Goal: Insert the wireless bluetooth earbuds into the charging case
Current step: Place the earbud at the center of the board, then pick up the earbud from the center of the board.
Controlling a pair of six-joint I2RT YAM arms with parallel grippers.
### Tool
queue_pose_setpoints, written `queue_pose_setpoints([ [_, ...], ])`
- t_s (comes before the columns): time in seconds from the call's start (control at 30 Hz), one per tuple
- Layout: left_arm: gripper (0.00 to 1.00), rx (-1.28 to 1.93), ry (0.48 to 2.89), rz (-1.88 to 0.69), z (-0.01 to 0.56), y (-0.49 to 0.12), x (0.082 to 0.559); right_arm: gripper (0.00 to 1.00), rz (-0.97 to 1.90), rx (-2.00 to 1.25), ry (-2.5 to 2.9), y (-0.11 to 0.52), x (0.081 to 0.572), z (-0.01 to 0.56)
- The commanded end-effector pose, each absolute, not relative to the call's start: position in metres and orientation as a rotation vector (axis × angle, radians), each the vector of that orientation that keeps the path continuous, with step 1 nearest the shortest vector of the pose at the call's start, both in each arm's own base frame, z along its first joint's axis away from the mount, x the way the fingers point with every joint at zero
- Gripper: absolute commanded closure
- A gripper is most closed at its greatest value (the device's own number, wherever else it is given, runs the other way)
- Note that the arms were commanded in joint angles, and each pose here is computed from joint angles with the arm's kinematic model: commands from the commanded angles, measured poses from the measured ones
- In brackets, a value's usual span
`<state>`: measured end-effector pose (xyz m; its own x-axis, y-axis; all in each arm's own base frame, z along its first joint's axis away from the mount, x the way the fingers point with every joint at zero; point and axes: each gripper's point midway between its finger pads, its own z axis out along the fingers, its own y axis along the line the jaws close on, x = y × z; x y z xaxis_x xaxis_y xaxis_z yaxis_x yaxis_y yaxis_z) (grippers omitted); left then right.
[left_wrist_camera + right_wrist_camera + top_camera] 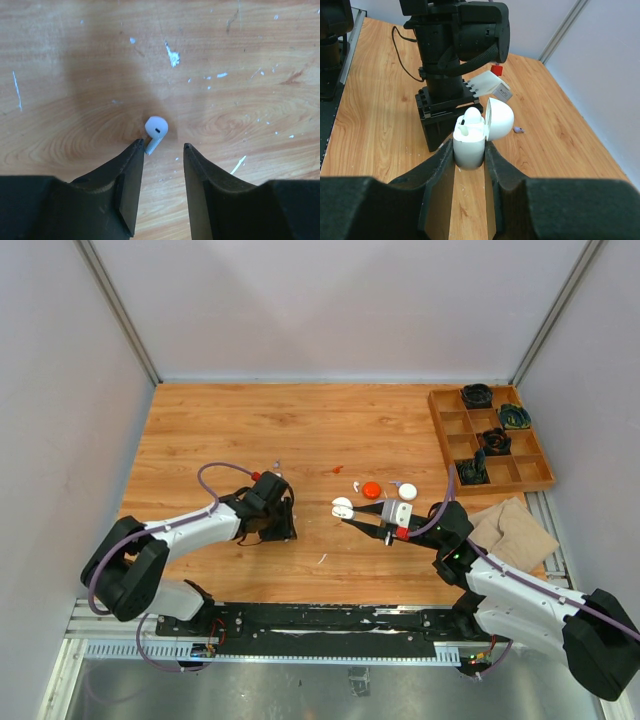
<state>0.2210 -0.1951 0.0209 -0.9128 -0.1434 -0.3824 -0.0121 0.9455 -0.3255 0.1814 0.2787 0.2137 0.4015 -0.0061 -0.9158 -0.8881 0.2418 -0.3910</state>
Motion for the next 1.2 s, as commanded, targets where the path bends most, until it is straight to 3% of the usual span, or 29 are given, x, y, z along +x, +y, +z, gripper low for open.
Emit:
queue_pose_setpoints([
  [0.0,0.57,-0.137,2.709,-0.409,0.024,-0.187,0.208,0.99,0.75,-1.163,0.912,0.282,0.177,0.231],
  [0.67,0.59,0.138,2.754,-0.024,0.034,-0.191,0.233,0.99,0.723,-1.163,0.925,0.278,0.179,0.231],
  [1.17,0.63,0.222,2.812,0.034,0.018,-0.197,0.234,0.99,0.712,-1.161,0.932,0.277,0.181,0.23],
])
